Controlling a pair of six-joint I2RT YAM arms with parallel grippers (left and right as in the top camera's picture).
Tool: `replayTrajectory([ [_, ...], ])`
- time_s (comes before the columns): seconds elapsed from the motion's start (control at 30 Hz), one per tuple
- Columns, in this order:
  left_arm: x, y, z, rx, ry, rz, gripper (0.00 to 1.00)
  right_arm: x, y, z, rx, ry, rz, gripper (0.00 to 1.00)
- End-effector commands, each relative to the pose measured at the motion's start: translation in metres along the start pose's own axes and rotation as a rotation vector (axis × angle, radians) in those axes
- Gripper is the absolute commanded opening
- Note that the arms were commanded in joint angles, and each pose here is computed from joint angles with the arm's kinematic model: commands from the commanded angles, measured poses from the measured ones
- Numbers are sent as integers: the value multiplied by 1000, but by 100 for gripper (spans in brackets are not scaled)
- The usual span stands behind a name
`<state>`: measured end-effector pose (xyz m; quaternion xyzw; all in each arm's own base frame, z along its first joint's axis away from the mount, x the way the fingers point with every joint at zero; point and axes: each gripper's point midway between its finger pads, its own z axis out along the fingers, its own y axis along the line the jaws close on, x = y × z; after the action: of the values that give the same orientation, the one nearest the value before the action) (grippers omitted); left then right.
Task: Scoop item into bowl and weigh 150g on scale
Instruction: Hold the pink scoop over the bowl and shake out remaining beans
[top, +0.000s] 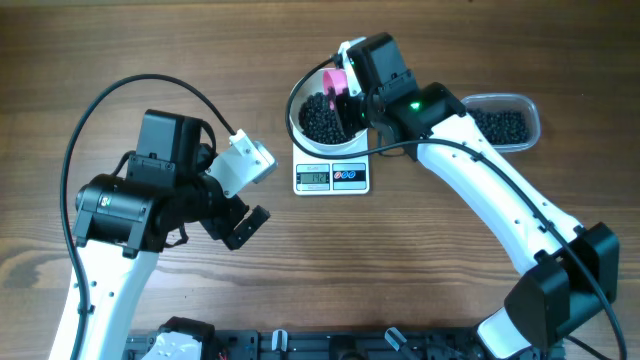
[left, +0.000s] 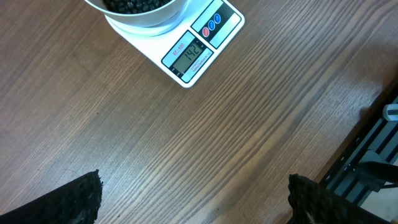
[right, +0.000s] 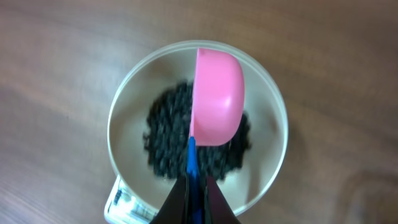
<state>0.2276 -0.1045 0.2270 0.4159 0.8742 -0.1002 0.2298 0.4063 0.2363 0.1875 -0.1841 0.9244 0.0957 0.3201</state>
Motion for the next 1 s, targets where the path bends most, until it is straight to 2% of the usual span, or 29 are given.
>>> replayTrajectory([
  [0.0,-2,2,-1,-5,-6,15,100,-21,-9,-8,55,-70,63,4],
  [0.07,-2,2,-1,-5,-6,15,100,-5,-8,-2,53,-5,26,4],
  [0.17,-2,2,-1,-5,-6,15,100,-22,-8,-9,57,-71,10,4],
  [0.3,-2,2,-1,-5,-6,15,100,-12,-23,-9,140,-27,-57,4],
  [0.37,-2,2,-1,-5,-6,16,100,-16,-9,-8,58,-44,8,4],
  [0.4,-2,2,-1,-5,-6,15,100,-2,2,-4,-4,14,-58,4],
  [0.5,-2,2,-1,-5,-6,16,100,-11,-14,-7,99,-18,-99,4],
  [0.57,-2,2,-1,-5,-6,15,100,-16,4,-6,3,-44,-90,4],
  [0.67,-2,2,-1,-5,-6,16,100,-4,0,-5,51,6,-171,4],
  [0.77,-2,2,-1,-5,-6,15,100,-6,6,-5,20,-2,-151,4],
  [0.87,-2,2,-1,-5,-6,15,100,-5,-6,-6,87,3,-150,4],
  [0.97,-2,2,-1,-5,-6,15,100,-5,4,-5,34,-1,-140,4],
])
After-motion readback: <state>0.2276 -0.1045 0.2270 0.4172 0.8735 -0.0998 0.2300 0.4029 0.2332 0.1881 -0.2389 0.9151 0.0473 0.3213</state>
